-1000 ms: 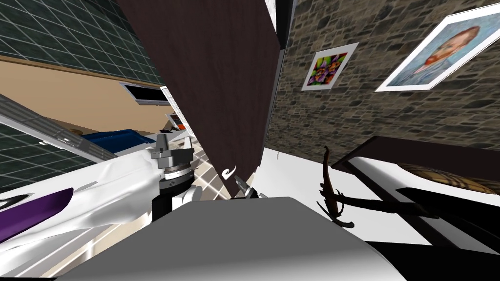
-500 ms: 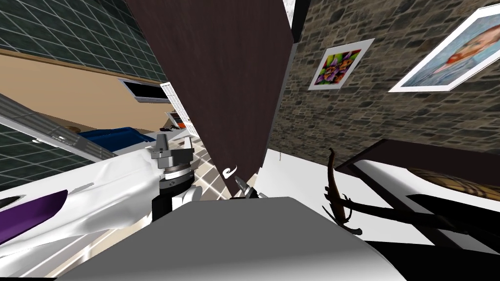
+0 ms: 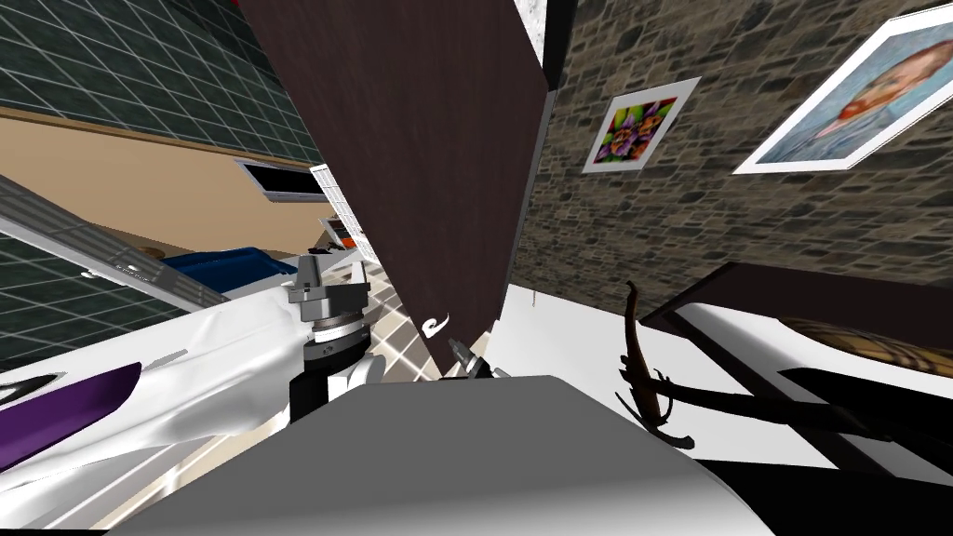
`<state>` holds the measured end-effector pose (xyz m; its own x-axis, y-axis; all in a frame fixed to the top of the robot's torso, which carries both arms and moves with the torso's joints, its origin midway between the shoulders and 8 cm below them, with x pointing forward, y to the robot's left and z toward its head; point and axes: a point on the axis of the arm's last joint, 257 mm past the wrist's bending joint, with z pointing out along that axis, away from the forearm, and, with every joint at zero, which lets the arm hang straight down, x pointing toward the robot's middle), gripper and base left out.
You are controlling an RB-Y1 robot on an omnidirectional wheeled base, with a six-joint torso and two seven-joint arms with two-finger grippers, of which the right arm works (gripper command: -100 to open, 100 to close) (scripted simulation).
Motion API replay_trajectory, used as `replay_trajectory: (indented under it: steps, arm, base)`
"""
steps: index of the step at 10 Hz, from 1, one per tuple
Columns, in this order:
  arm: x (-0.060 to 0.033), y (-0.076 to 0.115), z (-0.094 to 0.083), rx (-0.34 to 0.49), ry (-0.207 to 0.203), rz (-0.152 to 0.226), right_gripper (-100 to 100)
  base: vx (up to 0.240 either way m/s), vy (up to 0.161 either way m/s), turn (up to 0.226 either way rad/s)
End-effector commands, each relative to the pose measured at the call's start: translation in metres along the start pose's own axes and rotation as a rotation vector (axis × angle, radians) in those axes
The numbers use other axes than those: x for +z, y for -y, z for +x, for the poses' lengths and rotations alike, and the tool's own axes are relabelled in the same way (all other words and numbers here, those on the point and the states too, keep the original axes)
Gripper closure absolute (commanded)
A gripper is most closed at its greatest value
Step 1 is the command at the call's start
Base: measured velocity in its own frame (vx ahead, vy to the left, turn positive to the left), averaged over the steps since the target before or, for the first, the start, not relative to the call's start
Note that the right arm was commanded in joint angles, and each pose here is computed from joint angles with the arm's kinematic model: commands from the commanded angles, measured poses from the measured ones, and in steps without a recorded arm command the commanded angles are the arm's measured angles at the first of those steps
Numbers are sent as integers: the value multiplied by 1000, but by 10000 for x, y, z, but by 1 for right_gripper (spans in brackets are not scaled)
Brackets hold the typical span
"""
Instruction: Push the door open
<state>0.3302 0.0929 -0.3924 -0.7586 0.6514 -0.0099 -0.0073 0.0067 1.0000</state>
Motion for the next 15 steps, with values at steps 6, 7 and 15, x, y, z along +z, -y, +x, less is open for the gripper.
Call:
replay_trajectory:
  steps: [6,7,15]
  arm:
    - [-30,37,-269,-4,67,11,-100]
    - [-27,39,-279,-5,69,12,-100]
    - [31,16,-300,-2,79,9,100]
  base:
    - [-67,46,-66]
    - [140,129,9]
    - [76,77,16]
